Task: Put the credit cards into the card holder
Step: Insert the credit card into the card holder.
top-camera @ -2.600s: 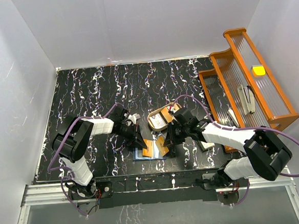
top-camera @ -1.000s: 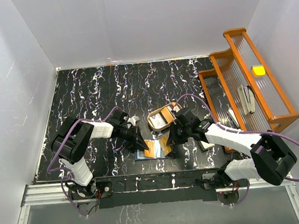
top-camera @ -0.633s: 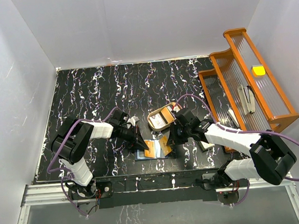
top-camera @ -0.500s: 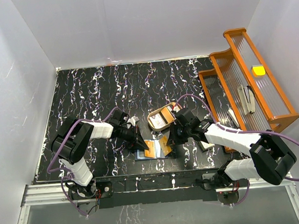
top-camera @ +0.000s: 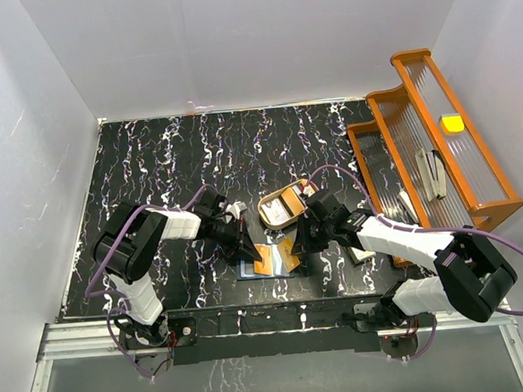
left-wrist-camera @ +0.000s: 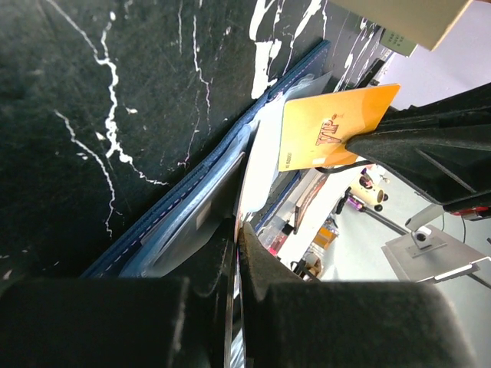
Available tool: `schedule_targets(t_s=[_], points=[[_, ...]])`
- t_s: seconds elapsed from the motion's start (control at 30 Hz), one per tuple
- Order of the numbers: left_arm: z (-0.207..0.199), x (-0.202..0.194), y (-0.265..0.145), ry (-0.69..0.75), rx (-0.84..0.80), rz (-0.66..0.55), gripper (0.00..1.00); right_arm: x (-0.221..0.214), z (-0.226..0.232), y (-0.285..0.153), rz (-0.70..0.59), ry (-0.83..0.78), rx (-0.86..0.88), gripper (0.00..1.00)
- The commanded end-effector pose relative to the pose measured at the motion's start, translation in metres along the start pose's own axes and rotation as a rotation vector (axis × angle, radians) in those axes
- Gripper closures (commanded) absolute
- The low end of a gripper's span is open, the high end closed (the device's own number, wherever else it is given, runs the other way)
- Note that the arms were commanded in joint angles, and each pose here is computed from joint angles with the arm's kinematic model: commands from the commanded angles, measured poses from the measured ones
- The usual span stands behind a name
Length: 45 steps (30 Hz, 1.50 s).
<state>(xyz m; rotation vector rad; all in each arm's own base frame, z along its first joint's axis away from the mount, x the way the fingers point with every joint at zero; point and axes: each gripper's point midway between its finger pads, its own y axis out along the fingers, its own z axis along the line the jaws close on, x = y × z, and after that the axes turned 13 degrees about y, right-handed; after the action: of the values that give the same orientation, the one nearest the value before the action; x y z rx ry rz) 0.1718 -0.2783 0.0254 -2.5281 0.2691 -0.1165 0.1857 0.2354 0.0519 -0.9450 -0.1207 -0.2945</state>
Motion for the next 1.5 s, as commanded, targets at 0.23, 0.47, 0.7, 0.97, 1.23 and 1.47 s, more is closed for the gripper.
schedule_targets(t_s=[0.23, 0.47, 0.7, 0.97, 1.23, 1.47], points=[[0.015, -0.003, -0.001, -0.004, 0.116, -0.001, 1.0, 0.014, 0.007, -0.014, -0.061, -0.015, -0.02, 1.0], [0.012, -0.016, -0.002, -0.026, 0.132, -0.008, 1.0, 0.009, 0.001, -0.015, -0.05, -0.009, -0.033, 1.0], [0.005, -0.018, 0.0, -0.024, 0.116, -0.015, 1.0, 0.009, -0.007, -0.011, -0.052, -0.022, -0.066, 1.0], [0.01, -0.011, 0.007, 0.062, 0.112, 0.022, 1.0, 0.013, -0.012, -0.005, -0.056, -0.052, -0.092, 1.0], [0.023, -0.005, 0.007, 0.085, 0.187, 0.013, 0.92, 0.016, -0.019, -0.003, -0.066, -0.066, -0.128, 1.0], [0.018, -0.002, -0.001, 0.076, 0.211, -0.043, 0.76, 0.015, -0.019, -0.002, -0.064, -0.066, -0.127, 1.0]])
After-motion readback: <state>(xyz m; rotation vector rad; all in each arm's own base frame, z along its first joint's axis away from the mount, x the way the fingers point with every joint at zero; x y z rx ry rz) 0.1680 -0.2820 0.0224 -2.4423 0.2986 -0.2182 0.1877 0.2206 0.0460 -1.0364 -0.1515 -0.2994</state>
